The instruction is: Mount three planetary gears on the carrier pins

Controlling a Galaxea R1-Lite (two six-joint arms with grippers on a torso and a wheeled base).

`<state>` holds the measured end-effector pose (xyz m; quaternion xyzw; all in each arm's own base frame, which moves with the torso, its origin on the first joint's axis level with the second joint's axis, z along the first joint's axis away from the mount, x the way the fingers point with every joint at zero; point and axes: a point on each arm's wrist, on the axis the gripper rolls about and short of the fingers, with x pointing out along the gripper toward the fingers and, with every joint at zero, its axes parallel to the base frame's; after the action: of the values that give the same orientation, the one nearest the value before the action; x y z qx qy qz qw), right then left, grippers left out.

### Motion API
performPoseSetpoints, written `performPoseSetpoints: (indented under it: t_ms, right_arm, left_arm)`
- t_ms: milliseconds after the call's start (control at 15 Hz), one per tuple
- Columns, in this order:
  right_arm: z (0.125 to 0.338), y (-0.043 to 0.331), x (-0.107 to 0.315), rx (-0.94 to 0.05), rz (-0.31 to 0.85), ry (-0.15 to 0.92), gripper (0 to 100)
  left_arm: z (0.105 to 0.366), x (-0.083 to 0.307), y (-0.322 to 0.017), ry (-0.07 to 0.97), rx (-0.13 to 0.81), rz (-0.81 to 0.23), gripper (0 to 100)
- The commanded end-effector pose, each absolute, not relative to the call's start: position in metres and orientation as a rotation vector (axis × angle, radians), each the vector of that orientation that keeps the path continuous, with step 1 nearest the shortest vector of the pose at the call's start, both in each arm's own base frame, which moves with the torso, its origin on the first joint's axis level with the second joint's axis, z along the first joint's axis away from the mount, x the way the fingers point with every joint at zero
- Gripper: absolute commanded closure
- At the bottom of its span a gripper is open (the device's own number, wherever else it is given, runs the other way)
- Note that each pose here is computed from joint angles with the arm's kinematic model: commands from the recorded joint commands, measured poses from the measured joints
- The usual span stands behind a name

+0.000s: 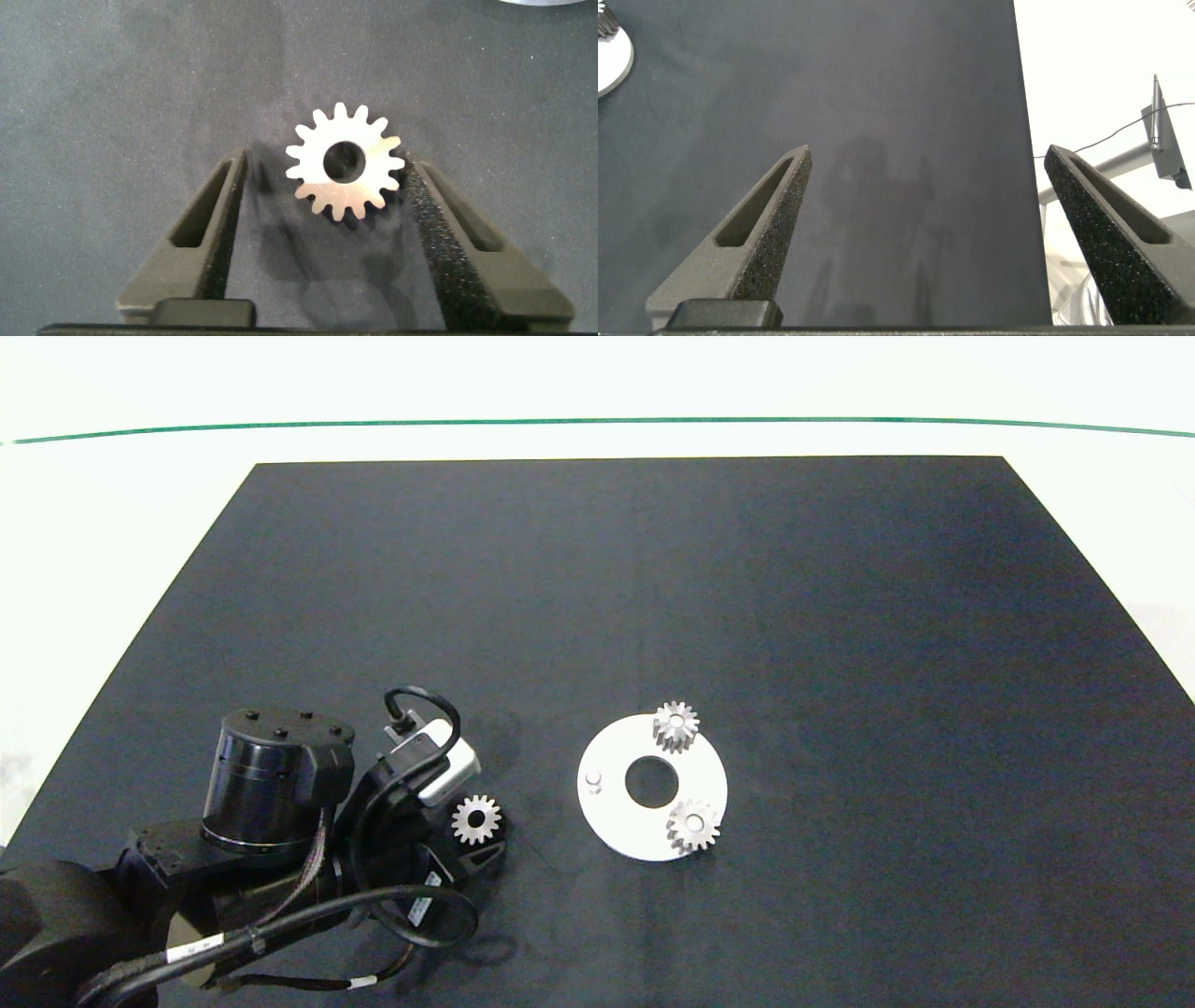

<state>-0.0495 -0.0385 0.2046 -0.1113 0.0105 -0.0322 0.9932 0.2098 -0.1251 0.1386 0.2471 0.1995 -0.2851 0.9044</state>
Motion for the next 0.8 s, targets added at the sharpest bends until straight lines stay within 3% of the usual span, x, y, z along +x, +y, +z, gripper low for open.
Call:
performPoseSetpoints:
  t_ms: [67, 800]
  right_arm:
    - [0.2050, -0.0383, -0.0488, -0.227, -0.068, 0.026, 0]
    - [0.2065, -0.0383, -0.0490, -0.227, -0.071, 0.025, 0]
  left_arm:
    - [0.1393, 0.2096, -0.1248, 0.408, 0.510, -0.588, 41]
    - [0.1392, 0.2084, -0.1267, 0.408, 0.510, -0.595, 62]
